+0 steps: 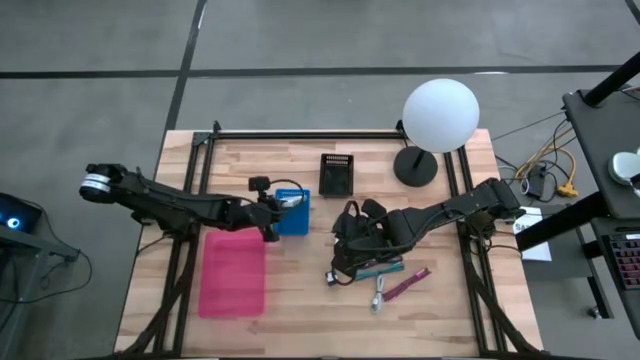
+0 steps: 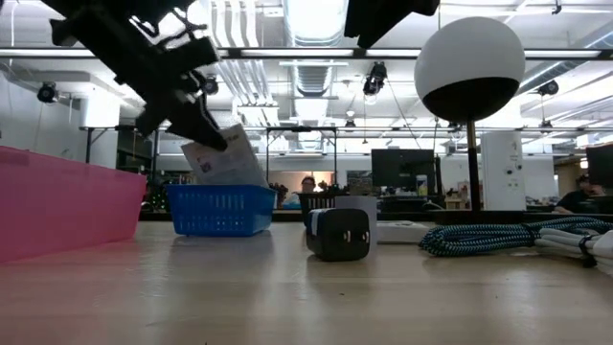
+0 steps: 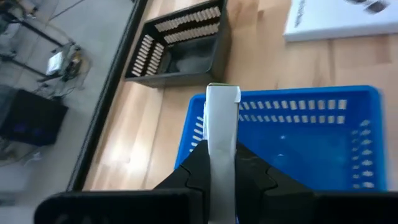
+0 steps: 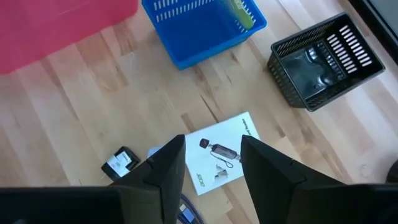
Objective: Pick and place items into bin
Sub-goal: Put the right card reader box into the blue bin
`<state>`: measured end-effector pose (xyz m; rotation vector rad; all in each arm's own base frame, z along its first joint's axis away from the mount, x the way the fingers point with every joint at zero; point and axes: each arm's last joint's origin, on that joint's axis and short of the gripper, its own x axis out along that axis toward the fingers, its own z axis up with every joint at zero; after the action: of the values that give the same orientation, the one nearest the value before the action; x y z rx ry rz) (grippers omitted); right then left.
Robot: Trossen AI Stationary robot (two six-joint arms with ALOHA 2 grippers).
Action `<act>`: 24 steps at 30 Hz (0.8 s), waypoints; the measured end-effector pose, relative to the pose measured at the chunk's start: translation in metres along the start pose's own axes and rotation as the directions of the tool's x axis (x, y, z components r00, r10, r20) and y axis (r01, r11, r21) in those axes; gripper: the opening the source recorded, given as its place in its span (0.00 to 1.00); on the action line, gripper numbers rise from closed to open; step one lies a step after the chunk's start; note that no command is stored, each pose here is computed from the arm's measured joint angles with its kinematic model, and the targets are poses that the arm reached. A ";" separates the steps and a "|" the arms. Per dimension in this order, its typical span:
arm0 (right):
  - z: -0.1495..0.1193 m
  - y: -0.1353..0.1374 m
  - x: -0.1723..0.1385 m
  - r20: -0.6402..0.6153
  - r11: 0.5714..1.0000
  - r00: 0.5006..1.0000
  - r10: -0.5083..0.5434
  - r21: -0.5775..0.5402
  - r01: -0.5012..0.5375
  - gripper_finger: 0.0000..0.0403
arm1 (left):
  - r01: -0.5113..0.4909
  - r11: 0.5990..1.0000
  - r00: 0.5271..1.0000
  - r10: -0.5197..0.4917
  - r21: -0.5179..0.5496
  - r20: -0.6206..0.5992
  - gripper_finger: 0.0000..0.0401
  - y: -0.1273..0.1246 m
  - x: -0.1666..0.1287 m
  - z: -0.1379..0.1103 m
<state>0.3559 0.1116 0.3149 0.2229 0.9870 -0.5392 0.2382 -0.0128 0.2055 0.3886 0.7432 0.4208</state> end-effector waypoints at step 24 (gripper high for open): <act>0.000 0.000 0.000 -0.001 1.000 1.000 -0.001 0.009 0.001 0.34 | 0.052 0.997 0.996 -0.048 0.050 -0.076 0.33 -0.018 0.023 0.000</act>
<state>0.3559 0.1116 0.3147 0.2305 0.9863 -0.5443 0.2579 -0.0163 0.1839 0.4038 0.8367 0.3706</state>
